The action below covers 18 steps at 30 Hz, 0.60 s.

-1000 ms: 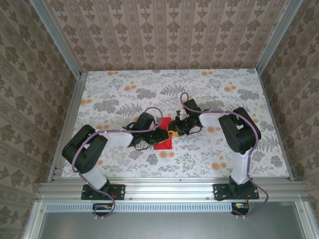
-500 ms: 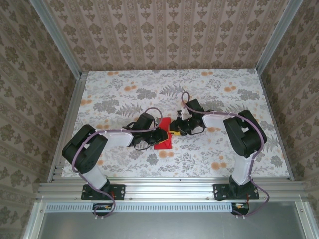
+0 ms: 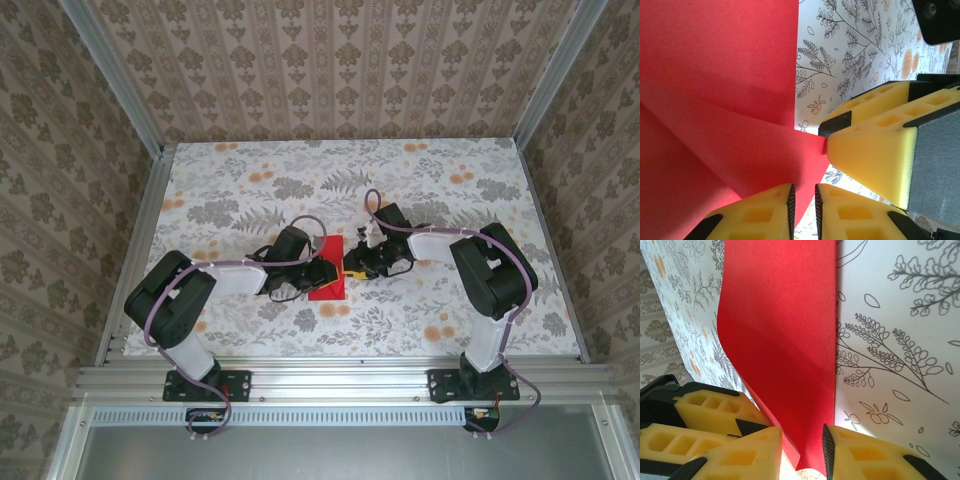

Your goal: Fold a paper plane with a square sheet of paper (pick it up from the middle)

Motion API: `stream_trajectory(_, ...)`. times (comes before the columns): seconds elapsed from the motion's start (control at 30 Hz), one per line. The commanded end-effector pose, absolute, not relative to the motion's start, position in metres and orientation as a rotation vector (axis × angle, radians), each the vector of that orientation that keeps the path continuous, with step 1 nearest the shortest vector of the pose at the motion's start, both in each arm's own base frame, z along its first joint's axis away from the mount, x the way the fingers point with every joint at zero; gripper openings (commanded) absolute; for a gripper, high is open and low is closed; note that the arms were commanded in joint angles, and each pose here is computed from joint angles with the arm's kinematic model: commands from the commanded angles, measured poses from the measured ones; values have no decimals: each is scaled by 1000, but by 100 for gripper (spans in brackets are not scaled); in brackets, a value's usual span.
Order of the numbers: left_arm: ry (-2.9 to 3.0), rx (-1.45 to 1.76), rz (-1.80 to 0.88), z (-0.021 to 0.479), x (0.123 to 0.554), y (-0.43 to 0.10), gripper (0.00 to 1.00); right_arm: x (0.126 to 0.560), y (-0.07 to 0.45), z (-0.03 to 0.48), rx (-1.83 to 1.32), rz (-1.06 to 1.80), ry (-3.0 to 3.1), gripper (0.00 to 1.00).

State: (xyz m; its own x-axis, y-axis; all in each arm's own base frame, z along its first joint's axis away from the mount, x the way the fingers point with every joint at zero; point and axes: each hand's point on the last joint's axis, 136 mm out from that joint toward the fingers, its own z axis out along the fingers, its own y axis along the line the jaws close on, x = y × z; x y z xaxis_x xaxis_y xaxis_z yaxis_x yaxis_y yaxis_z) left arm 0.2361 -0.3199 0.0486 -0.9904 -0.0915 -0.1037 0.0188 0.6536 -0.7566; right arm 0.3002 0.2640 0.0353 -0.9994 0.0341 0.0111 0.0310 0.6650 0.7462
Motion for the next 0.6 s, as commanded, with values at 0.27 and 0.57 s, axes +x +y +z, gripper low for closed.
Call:
stream_trajectory(0.27, 2755, -58, -1219, 45, 236, -315, 22, 298, 271, 39, -17, 1326, 2852, 12)
stream_trajectory(0.57, 2725, -119, -1138, 53, 228, -291, 47, 304, 268, 37, -125, 1246, 2842, 4)
